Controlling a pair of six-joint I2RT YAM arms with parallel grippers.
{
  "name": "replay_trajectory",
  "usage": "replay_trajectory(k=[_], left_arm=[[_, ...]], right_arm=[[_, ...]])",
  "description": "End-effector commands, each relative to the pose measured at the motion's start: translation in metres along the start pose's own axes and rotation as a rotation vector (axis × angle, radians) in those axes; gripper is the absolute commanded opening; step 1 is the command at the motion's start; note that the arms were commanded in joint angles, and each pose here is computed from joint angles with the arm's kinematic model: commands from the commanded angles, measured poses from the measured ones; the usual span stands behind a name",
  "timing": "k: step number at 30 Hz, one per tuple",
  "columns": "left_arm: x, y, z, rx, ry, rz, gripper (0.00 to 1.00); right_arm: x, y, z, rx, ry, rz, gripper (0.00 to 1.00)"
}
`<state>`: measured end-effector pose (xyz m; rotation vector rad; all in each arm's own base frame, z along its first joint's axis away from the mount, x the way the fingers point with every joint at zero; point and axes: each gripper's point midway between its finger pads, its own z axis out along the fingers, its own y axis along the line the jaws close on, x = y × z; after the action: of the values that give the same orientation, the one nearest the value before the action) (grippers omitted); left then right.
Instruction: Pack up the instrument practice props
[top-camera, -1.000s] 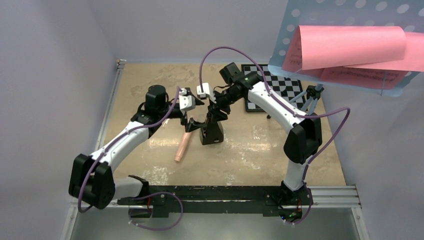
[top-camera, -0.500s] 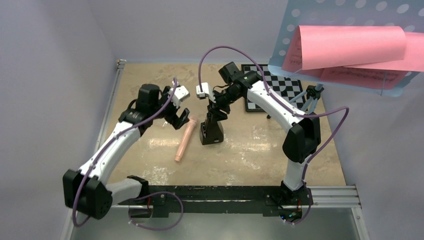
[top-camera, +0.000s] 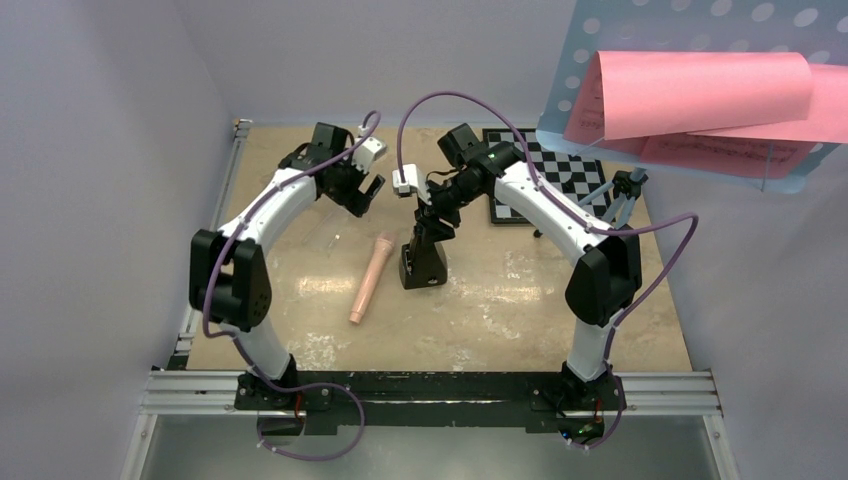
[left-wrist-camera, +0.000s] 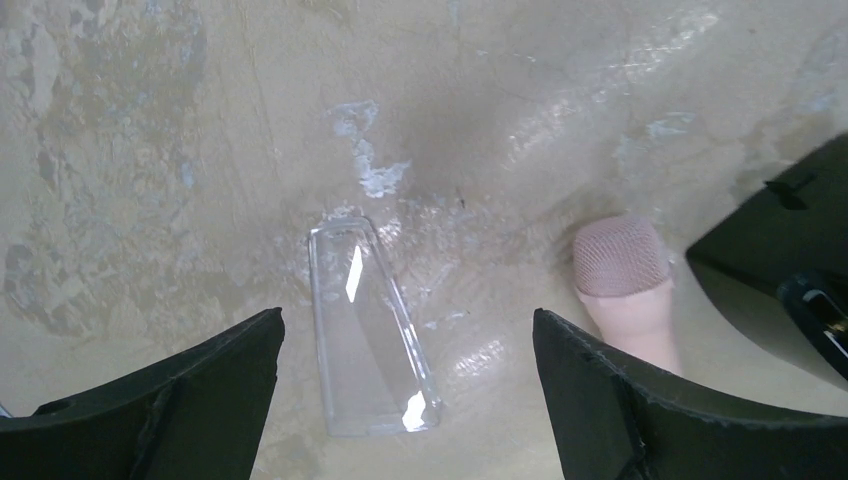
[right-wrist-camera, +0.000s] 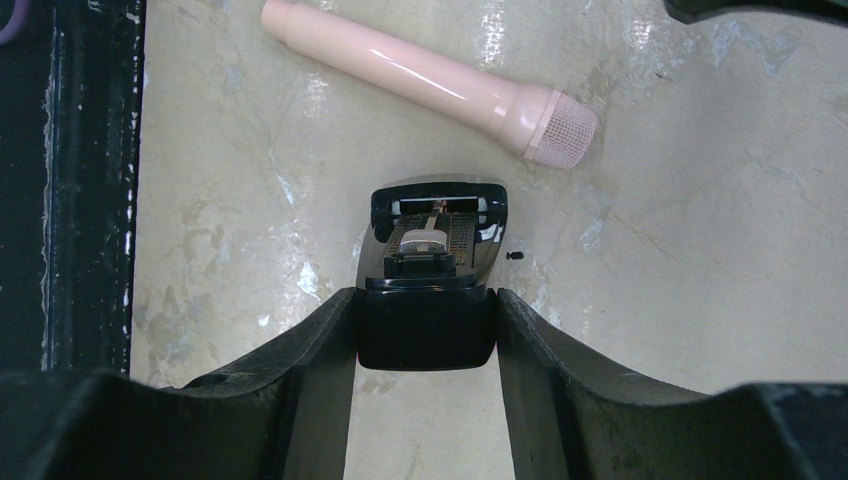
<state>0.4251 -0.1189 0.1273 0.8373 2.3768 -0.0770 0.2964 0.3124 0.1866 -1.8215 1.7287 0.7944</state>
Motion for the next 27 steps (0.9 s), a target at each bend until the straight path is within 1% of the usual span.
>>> replay_trajectory(k=[1,6,11,15,20,27], left_arm=[[0.013,0.016,0.01,-0.01,0.092,0.037,0.97],[0.021,0.018,0.019,-0.002,0.121,0.012,0.97],[0.037,0.018,0.026,0.003,0.173,0.005,0.97],[0.052,0.027,0.031,-0.018,0.232,-0.013,0.98],[0.06,0.038,0.034,-0.038,0.248,-0.045,0.98],[0.067,0.035,0.049,-0.015,0.281,-0.062,0.93]], right_arm=[[0.022,0.0,-0.006,0.027,0.079,0.038,0.0],[0.024,0.006,-0.01,0.023,0.086,0.031,0.0],[0.027,0.015,-0.018,0.021,0.107,0.031,0.0],[0.029,0.018,-0.021,0.022,0.113,0.046,0.0],[0.028,0.019,-0.021,0.022,0.109,0.059,0.0],[0.03,0.021,-0.021,0.016,0.113,0.062,0.0]])
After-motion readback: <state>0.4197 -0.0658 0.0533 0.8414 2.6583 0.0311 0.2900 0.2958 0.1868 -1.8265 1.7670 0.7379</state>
